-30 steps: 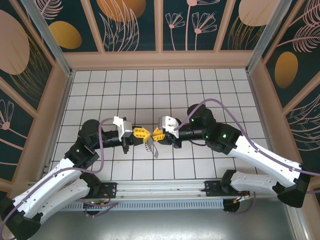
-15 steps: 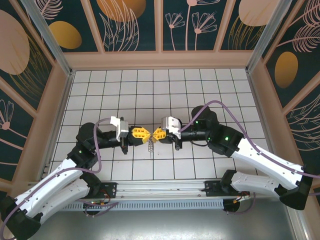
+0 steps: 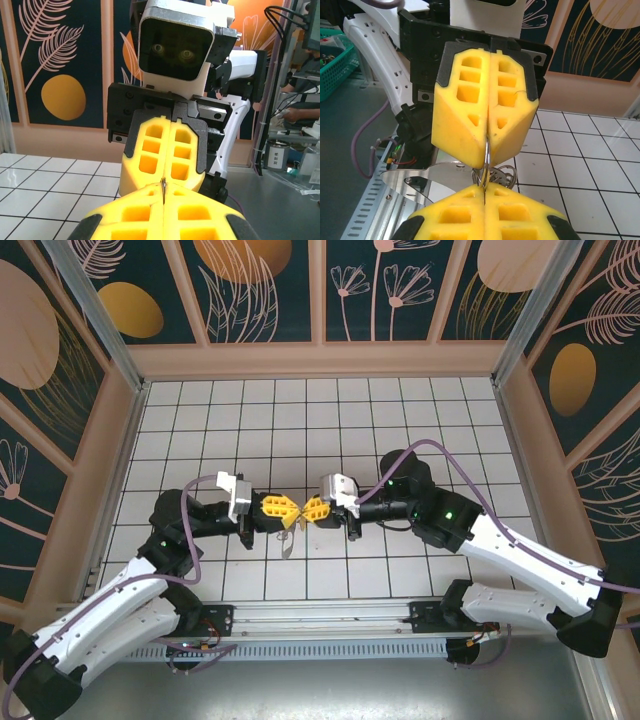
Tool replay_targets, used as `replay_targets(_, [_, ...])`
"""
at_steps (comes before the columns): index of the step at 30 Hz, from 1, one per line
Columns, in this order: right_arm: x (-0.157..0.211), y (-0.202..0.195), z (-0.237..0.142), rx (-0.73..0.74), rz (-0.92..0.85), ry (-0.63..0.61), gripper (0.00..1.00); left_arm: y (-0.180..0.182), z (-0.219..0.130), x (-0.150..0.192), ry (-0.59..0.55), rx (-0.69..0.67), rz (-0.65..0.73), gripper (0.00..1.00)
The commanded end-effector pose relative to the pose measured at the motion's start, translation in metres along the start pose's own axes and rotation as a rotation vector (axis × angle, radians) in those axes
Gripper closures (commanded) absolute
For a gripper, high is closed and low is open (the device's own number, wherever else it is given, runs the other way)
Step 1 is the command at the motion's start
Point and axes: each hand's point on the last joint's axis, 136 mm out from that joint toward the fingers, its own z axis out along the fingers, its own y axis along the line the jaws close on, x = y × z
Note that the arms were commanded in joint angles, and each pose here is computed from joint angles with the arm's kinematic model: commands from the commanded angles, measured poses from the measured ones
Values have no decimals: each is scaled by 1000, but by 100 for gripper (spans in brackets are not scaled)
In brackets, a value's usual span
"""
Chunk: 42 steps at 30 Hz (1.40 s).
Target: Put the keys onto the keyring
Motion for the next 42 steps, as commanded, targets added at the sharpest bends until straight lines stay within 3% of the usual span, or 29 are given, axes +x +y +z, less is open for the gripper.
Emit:
replay_targets(1, [-1, 7, 4, -53, -3, -22, 100, -16, -1, -24, -79, 73, 59, 100])
replay_targets(23, [-27, 33, -16, -133, -99, -184, 100, -37, -6, -50, -171, 169, 31, 100])
replay_targets(42, [-30, 22, -4, -136, -55, -162, 100, -40, -5, -53, -185, 208, 14, 100])
